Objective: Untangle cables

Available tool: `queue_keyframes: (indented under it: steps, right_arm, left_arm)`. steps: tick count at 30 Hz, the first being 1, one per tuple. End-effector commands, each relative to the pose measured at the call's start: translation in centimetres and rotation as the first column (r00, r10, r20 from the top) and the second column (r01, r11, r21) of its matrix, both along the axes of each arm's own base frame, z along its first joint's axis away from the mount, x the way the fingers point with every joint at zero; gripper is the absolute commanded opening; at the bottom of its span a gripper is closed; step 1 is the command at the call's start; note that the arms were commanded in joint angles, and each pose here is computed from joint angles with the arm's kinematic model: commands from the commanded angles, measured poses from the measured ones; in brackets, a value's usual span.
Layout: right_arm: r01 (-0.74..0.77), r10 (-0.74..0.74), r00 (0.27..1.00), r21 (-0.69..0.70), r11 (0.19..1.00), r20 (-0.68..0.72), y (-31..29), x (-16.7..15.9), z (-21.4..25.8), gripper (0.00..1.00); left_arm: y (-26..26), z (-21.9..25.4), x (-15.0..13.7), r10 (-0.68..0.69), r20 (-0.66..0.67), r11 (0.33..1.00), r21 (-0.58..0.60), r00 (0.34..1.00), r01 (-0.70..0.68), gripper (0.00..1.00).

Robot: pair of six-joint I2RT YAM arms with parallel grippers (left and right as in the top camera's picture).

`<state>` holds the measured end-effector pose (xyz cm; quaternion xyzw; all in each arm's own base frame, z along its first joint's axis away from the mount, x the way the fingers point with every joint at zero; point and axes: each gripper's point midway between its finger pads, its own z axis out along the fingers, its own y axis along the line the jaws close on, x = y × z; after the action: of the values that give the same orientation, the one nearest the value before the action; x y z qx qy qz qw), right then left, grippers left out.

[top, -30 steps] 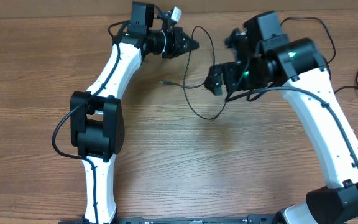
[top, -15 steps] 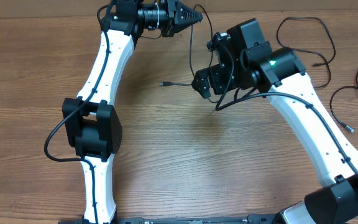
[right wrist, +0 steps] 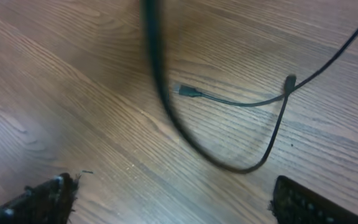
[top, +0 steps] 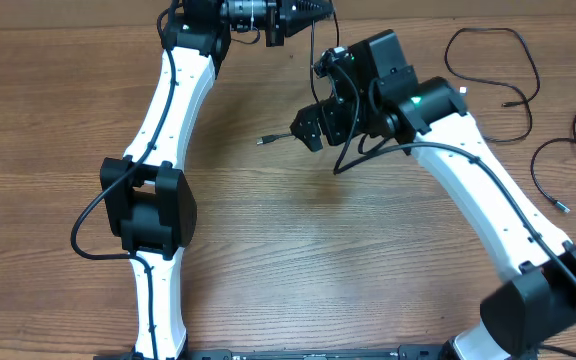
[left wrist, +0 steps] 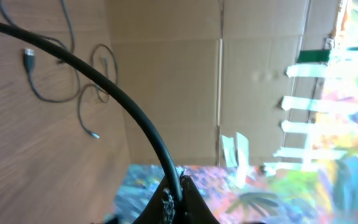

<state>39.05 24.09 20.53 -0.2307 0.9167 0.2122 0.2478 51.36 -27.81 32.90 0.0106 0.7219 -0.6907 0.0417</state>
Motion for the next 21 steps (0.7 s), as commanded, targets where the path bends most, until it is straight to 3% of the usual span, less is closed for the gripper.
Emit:
queue_keyframes:
  steps: [1,7,14,21]
  right_arm:
    - [-0.008,0.008,1.0,0.0,1.0,-0.012,0.4,0.4,-1.1,0.86]
    - [0.005,-0.005,1.0,0.012,1.0,0.027,0.6,1.3,-0.6,0.4]
    - [0.009,-0.01,0.999,0.017,1.0,0.04,0.7,1.6,-0.5,0.04]
    - [0.034,-0.036,0.998,0.037,0.999,0.046,0.9,2.1,-0.1,0.04]
  left_arm:
    - [0.0,4.0,-2.4,-0.071,0.007,0.997,-0.034,0.997,0.071,0.04]
    - [0.0,4.0,-2.5,-0.076,0.0,0.996,-0.035,0.997,0.076,0.04]
    - [0.0,4.0,-2.8,-0.099,0.001,0.994,-0.036,0.995,0.099,0.04]
    - [0.0,4.0,-2.9,-0.101,0.01,0.994,-0.036,0.995,0.102,0.04]
